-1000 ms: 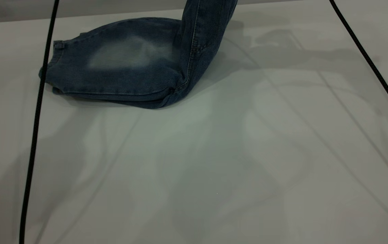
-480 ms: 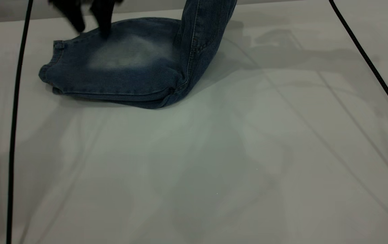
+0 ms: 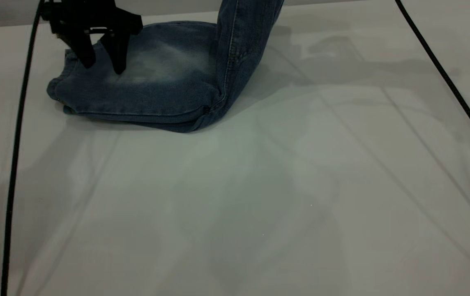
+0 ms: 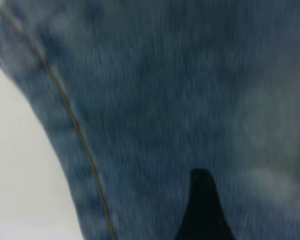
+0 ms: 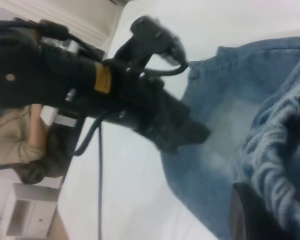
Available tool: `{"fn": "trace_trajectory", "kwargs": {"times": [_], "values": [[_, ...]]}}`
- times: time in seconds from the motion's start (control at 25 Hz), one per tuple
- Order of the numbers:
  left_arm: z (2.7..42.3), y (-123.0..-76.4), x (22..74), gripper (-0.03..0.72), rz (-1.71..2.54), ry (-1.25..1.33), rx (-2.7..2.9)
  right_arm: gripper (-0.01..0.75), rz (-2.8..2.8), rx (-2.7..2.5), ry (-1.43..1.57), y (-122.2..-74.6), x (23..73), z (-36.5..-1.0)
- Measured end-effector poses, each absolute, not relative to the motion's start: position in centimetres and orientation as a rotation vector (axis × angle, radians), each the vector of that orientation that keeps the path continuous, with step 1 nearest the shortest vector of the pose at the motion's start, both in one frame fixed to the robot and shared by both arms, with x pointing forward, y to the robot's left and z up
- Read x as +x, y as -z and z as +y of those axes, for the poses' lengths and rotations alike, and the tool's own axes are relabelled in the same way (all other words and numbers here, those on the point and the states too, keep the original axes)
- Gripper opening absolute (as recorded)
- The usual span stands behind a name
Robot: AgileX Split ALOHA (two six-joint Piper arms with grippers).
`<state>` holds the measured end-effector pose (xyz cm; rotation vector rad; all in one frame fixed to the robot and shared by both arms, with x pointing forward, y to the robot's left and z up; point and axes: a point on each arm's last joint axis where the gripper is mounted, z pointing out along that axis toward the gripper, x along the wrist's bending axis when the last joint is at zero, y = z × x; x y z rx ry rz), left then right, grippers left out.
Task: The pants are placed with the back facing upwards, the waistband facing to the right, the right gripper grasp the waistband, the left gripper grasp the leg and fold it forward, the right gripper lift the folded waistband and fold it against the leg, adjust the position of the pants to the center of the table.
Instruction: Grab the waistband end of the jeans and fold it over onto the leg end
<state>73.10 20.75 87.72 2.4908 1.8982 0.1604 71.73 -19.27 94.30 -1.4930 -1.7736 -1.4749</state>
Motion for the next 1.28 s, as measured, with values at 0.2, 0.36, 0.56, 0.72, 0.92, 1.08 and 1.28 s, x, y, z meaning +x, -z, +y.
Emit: {"fn": "trace_trajectory", "kwargs": {"times": [0.2, 0.36, 0.56, 0.72, 0.92, 1.08, 1.28], "values": [[20.7, -86.6, 73.3, 0.468, 1.89, -0.17, 2.486, 0.075, -1.769, -1.486, 1.486, -94.4, 71.8, -19.2], [20.7, -85.8, 73.3, 0.468, 1.895, -0.157, 2.492, 0.075, -1.768, -1.481, 1.487, -94.4, 71.7, -19.2], [20.6, -85.8, 73.4, 0.468, 1.889, -0.165, 2.484, 0.075, -1.763, -1.476, 1.495, -94.7, 71.7, -19.2], [20.6, -85.3, 73.5, 0.468, 1.888, -0.165, 2.483, 0.075, -1.757, -1.426, 1.505, -95.0, 71.4, -18.4], [20.6, -85.3, 73.5, 0.468, 1.887, -0.166, 2.482, 0.075, -1.769, -1.339, 1.522, -95.8, 71.0, -15.9], [20.6, -85.3, 73.5, 0.468, 1.887, -0.165, 2.484, 0.075, -1.785, -1.227, 1.533, -97.7, 70.7, -13.5], [20.6, -85.4, 73.4, 0.468, 1.888, -0.166, 2.489, 0.075, -1.804, -1.12, 1.537, -99.1, 70.0, -10.9]]}}
